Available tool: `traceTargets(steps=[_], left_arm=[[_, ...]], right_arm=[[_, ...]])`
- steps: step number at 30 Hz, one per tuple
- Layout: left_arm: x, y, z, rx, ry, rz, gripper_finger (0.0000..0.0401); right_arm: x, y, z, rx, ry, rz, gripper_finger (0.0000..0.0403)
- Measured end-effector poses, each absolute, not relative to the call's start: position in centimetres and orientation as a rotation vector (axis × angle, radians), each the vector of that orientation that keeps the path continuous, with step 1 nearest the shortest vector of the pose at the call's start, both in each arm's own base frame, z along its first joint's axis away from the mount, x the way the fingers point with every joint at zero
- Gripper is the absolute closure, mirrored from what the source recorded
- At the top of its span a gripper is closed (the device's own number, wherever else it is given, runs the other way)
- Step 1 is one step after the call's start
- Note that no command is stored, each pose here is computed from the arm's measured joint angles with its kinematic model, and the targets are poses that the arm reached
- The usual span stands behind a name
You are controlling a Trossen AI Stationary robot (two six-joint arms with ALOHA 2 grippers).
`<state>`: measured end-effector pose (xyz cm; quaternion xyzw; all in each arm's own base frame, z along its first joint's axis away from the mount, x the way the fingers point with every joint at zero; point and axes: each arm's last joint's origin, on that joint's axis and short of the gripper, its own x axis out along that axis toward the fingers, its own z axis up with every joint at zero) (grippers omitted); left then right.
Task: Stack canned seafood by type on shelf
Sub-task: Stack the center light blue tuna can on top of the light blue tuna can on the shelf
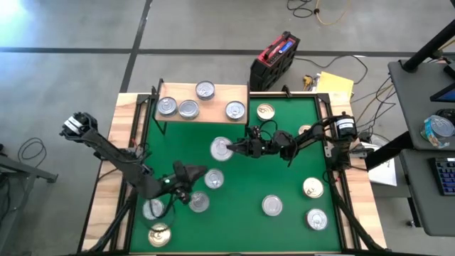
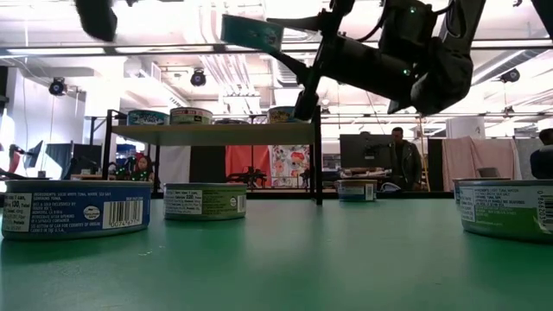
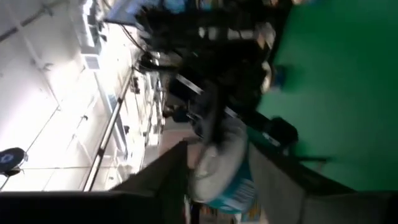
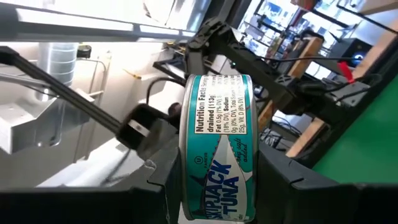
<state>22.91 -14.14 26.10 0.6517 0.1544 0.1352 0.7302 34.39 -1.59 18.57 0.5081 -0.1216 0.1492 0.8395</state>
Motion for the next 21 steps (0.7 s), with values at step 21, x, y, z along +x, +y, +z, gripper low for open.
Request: traceTargets(steps=[21], left_arm=[[24.8,-12.3,24.1,1.784,0.609,0.331,0.0187]], right_arm=[[36.0,-1.7,19.9,1.117,-0.255,0.328,0.0272]])
